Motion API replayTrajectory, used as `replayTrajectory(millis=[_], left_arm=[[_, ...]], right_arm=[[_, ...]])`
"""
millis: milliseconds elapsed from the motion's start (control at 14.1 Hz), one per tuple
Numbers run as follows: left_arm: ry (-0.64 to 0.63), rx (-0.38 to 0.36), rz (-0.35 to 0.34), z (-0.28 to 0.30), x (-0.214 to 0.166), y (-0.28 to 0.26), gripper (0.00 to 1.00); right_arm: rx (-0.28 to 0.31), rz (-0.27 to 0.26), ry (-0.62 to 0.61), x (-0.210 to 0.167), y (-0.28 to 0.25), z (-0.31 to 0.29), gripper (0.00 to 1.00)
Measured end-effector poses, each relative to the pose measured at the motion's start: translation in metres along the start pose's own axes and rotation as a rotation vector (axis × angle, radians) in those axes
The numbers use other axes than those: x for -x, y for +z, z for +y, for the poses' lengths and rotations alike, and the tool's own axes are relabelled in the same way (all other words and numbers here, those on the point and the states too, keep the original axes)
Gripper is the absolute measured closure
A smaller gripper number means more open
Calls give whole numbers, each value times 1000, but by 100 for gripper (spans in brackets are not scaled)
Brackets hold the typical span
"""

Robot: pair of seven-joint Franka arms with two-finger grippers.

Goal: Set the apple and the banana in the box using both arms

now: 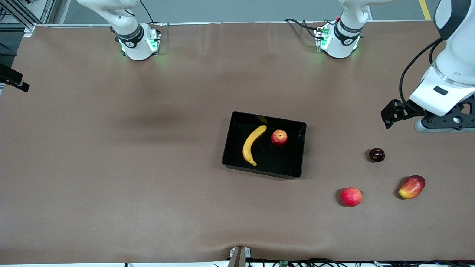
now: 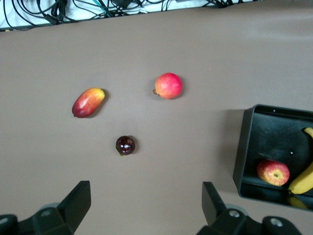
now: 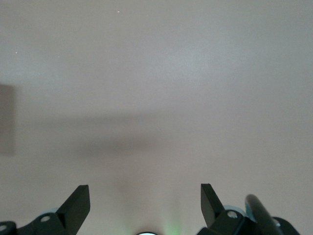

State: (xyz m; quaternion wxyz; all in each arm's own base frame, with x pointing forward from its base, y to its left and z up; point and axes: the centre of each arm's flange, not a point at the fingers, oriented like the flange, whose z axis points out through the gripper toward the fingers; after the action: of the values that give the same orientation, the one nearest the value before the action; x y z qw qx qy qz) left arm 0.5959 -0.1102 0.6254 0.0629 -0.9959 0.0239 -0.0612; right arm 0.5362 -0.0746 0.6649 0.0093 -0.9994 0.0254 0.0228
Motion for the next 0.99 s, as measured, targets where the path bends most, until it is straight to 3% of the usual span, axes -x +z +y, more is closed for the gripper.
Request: replayTrajectory(millis=[495, 991], left_arm=[[77, 51, -38, -40, 44, -11, 0], [88, 57, -74, -35, 62, -15, 0]], right_arm=[[0, 0, 0, 0, 0, 0, 0], [0, 0, 0, 0, 0, 0, 0]])
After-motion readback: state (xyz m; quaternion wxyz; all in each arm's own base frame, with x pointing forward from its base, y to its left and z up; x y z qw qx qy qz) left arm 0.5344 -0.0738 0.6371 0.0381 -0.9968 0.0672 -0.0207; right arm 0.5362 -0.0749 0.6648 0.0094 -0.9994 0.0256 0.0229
